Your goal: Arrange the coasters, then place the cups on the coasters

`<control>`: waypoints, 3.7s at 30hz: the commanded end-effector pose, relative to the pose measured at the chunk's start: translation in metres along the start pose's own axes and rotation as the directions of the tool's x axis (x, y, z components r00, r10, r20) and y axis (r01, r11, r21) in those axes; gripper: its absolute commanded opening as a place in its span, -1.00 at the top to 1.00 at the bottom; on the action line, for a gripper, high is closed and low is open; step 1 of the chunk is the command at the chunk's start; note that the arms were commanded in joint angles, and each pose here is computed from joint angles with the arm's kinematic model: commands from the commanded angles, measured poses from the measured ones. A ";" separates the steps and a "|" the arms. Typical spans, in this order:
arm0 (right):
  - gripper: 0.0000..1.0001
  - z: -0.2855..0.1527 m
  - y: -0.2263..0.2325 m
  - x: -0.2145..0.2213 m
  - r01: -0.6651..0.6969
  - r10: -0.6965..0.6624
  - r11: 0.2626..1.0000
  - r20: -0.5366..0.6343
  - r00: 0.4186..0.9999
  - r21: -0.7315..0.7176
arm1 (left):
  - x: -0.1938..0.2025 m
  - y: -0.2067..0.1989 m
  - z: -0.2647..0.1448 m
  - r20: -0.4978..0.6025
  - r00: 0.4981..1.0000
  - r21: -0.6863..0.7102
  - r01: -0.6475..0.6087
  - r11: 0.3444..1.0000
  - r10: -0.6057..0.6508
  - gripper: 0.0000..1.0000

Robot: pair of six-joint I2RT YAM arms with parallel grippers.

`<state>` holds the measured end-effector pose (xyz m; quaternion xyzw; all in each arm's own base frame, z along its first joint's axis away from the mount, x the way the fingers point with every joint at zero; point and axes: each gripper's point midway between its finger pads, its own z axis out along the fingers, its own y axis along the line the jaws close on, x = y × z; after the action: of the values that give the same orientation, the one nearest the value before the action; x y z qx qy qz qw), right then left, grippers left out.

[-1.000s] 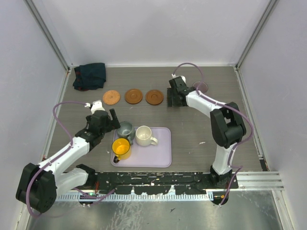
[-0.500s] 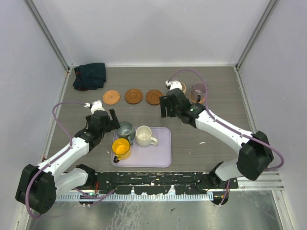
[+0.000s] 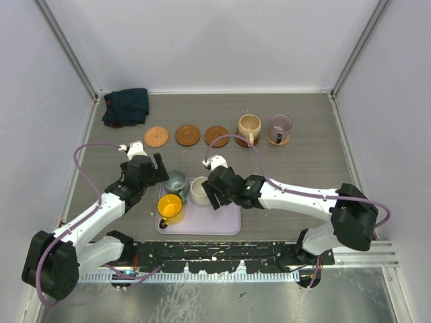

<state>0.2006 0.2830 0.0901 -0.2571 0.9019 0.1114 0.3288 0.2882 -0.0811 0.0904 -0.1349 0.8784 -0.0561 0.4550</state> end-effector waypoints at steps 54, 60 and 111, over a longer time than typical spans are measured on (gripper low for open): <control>0.98 -0.020 -0.014 -0.075 -0.064 0.031 0.986 0.211 0.977 0.151 | -0.017 -0.007 -0.005 0.046 0.999 0.019 0.023 1.000 -0.024 -0.96; 0.99 -0.031 -0.030 -0.116 -0.123 0.032 0.957 0.326 0.945 0.263 | -0.018 -0.009 -0.007 0.048 0.998 0.028 0.025 0.999 -0.027 -0.96; 0.99 0.135 -0.132 -0.211 -0.417 0.314 0.859 0.338 0.887 0.298 | -0.008 -0.013 -0.003 0.000 1.000 0.054 -0.029 0.998 0.029 -0.96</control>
<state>0.4559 0.2832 0.0710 -0.0285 0.9163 -0.0063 0.3995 0.2846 -0.0838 0.0854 -0.1224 0.8860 -0.0581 0.4434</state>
